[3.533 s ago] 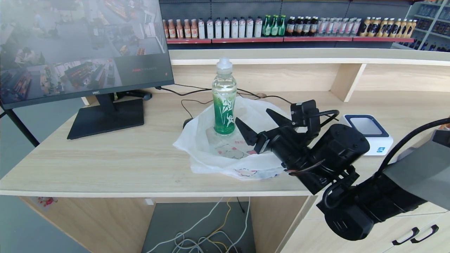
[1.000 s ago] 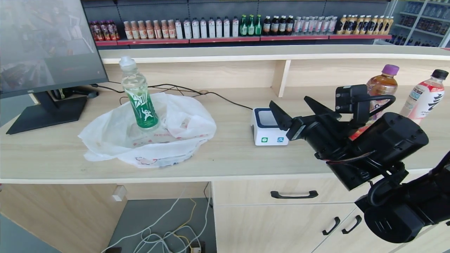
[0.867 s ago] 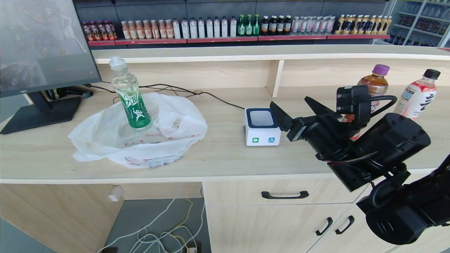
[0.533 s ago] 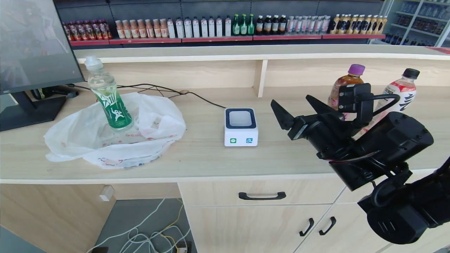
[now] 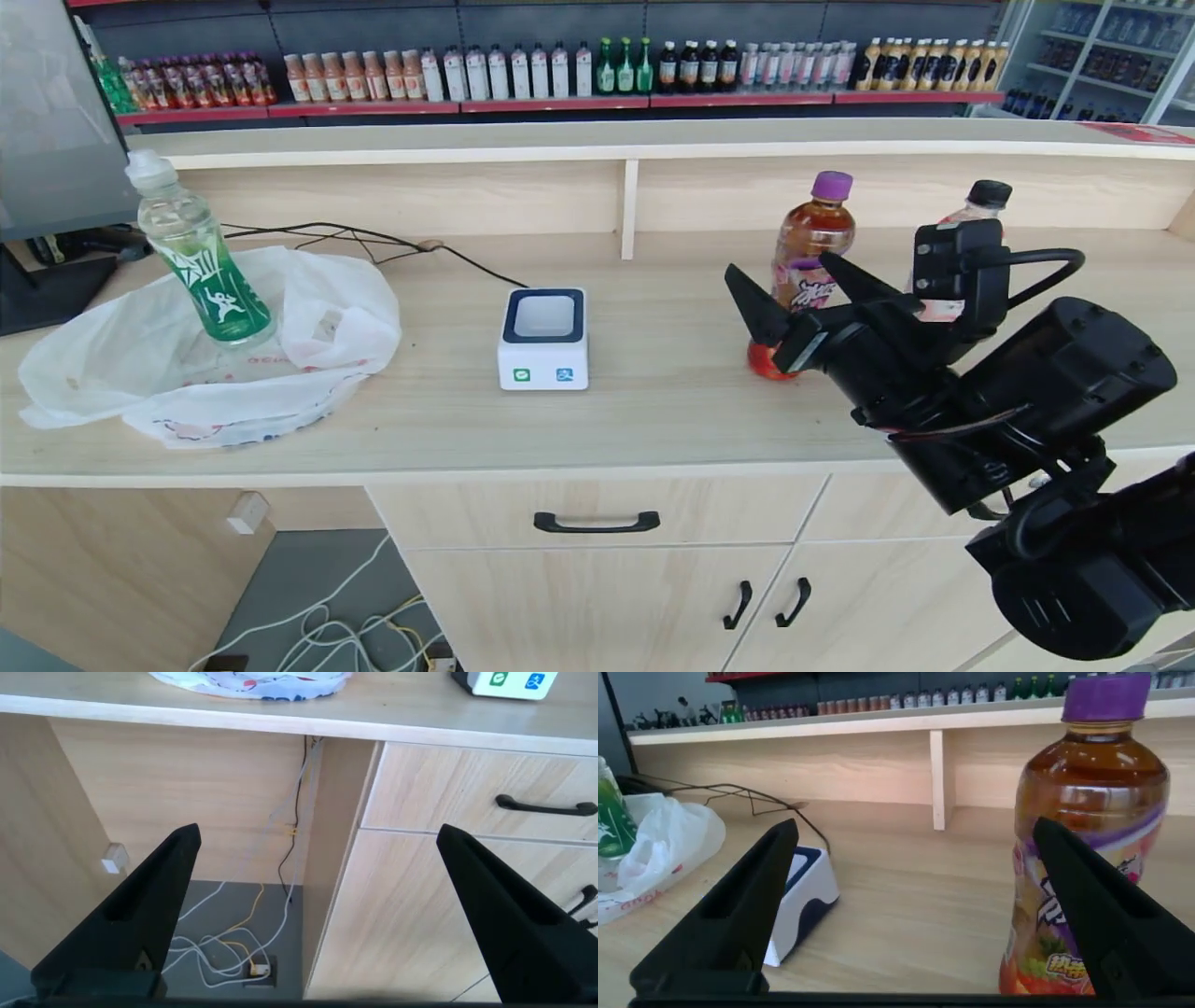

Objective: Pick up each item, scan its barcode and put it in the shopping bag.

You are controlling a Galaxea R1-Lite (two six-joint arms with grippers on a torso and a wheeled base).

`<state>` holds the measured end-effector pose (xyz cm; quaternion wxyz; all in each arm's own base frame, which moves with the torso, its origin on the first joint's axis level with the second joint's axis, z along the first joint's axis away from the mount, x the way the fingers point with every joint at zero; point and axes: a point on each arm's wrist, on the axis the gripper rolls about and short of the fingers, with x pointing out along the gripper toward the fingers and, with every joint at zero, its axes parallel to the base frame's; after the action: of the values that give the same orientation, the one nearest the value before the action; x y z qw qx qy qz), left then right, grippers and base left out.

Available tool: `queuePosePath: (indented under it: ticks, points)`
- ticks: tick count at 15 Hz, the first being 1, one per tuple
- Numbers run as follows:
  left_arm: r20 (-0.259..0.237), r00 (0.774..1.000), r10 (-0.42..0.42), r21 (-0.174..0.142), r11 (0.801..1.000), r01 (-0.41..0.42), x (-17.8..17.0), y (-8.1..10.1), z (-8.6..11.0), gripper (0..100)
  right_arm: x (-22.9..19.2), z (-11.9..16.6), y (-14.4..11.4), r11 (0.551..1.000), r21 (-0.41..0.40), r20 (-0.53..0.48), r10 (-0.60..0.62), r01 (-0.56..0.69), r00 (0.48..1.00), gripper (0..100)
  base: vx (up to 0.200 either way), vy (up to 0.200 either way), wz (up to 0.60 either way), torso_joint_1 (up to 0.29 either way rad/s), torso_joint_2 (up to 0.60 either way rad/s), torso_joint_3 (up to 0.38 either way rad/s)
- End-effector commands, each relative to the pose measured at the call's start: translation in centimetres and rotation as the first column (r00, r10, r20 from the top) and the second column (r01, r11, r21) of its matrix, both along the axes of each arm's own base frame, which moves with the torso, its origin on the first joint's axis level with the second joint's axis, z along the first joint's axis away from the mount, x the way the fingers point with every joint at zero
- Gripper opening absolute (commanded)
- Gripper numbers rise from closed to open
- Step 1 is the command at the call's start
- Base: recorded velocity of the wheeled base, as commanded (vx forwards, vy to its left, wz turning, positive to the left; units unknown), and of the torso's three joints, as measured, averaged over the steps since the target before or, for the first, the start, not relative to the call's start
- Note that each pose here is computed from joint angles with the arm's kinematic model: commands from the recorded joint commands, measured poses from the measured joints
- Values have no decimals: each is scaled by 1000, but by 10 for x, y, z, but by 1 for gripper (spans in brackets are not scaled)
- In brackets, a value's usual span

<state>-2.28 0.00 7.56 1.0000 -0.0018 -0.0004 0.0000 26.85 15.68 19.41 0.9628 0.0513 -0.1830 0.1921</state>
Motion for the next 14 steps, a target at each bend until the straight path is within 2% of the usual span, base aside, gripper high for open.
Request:
queuePosePath:
  ticks: [1, 8, 11, 14]
  points:
    - [1, 1000, -2, 1, 1000, 2, 0, 0, 0, 100, -3, 0, 1, 1000, -1, -1, 9, -9, 1000, 100, 0, 0, 0, 0, 0, 0]
    - [-1, 1000, -2, 1, 1000, 2, 0, 0, 0, 100, -19, -14, 10, 997, -48, -49, 53, -55, 997, 100, 0, 0, 0, 0, 0, 0]
    - [1, 1000, -2, -1, 1000, 2, 0, 0, 0, 100, -13, -17, -3, 998, -46, -67, -35, 32, 997, 100, 0, 0, 0, 0, 0, 0]
    - [1, 1000, 0, -1, 1000, 0, 0, 0, 0, 100, -9, -22, -4, 997, -49, -88, -70, 66, 994, 100, 0, 0, 0, 0, 0, 0]
